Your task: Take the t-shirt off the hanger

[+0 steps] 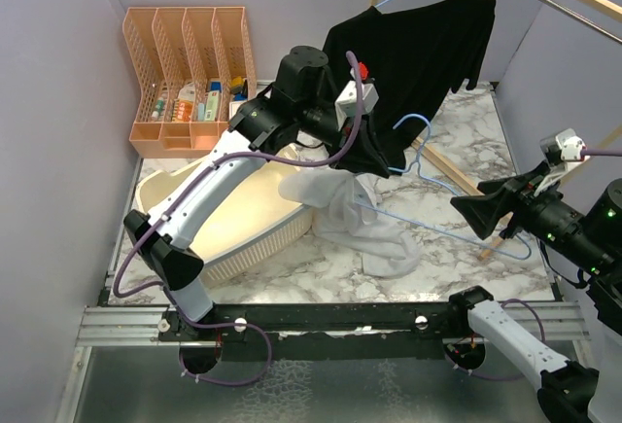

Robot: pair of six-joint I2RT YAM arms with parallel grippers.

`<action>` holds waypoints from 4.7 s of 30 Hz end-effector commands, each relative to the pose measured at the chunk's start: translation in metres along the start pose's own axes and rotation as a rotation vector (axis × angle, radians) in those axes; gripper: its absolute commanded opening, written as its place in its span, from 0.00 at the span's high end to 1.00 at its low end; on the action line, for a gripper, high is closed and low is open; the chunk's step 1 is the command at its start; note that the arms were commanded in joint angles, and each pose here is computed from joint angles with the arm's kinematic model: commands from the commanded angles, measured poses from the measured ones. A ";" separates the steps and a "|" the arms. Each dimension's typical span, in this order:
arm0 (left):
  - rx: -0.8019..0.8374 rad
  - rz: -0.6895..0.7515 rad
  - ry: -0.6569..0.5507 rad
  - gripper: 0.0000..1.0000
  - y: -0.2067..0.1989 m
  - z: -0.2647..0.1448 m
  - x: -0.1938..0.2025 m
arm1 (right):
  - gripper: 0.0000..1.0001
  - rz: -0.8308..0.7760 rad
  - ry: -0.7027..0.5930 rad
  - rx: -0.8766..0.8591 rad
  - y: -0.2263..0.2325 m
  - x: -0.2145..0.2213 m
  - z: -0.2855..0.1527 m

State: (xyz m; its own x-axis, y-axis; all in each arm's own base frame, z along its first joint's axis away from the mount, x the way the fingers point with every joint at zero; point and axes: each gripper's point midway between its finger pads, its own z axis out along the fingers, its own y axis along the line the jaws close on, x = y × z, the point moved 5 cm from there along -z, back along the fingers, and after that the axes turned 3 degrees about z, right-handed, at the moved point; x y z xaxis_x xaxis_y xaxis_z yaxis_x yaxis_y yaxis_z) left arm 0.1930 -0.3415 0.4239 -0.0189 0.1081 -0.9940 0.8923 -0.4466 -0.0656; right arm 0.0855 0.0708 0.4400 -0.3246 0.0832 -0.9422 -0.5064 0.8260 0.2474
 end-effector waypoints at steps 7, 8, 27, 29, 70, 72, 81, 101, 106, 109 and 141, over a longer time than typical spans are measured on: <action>0.240 0.092 -0.111 1.00 -0.060 -0.011 -0.031 | 0.70 -0.035 0.015 -0.161 0.019 0.004 -0.004; 0.245 0.083 -0.109 1.00 -0.059 -0.011 -0.030 | 0.74 -0.035 0.015 -0.176 0.021 0.004 -0.005; -0.032 -0.250 -0.215 1.00 0.038 -0.037 -0.006 | 0.99 0.000 0.012 -0.049 0.006 0.009 -0.005; -0.256 -0.236 -0.146 1.00 0.060 -0.041 0.003 | 0.99 0.002 0.008 -0.039 0.005 0.009 -0.004; -0.646 -0.035 -0.131 0.41 0.052 -0.064 -0.013 | 0.99 0.055 -0.168 0.086 0.000 -0.018 -0.031; -0.668 -0.033 -0.127 0.39 0.053 -0.066 -0.014 | 0.99 0.064 -0.191 0.181 -0.009 -0.026 -0.040; -0.700 -0.071 -0.112 0.39 0.059 -0.067 -0.002 | 0.99 0.098 -0.232 0.393 -0.029 -0.037 -0.059; -0.787 -0.160 -0.022 0.39 0.047 -0.074 0.058 | 0.99 0.123 0.096 0.252 -0.030 0.010 0.013; -0.783 -0.185 -0.025 0.39 0.045 -0.073 0.067 | 0.99 0.128 -0.087 0.396 -0.044 -0.022 0.001; -0.782 -0.188 -0.029 0.39 0.041 -0.073 0.069 | 0.99 0.138 -0.214 0.483 -0.054 -0.039 -0.003; -0.763 -0.177 -0.042 0.39 0.020 -0.073 0.082 | 0.99 0.089 -0.785 0.892 -0.114 -0.120 0.023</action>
State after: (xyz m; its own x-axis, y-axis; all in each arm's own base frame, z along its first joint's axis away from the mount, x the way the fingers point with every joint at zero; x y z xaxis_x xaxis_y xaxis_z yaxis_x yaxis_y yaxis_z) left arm 0.2508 -0.2792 0.3302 -0.2399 0.1185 -0.9636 0.9235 0.3340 -0.1888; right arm 0.1813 -0.0151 0.5258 0.3894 0.2685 -0.8810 0.2236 0.9004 0.3732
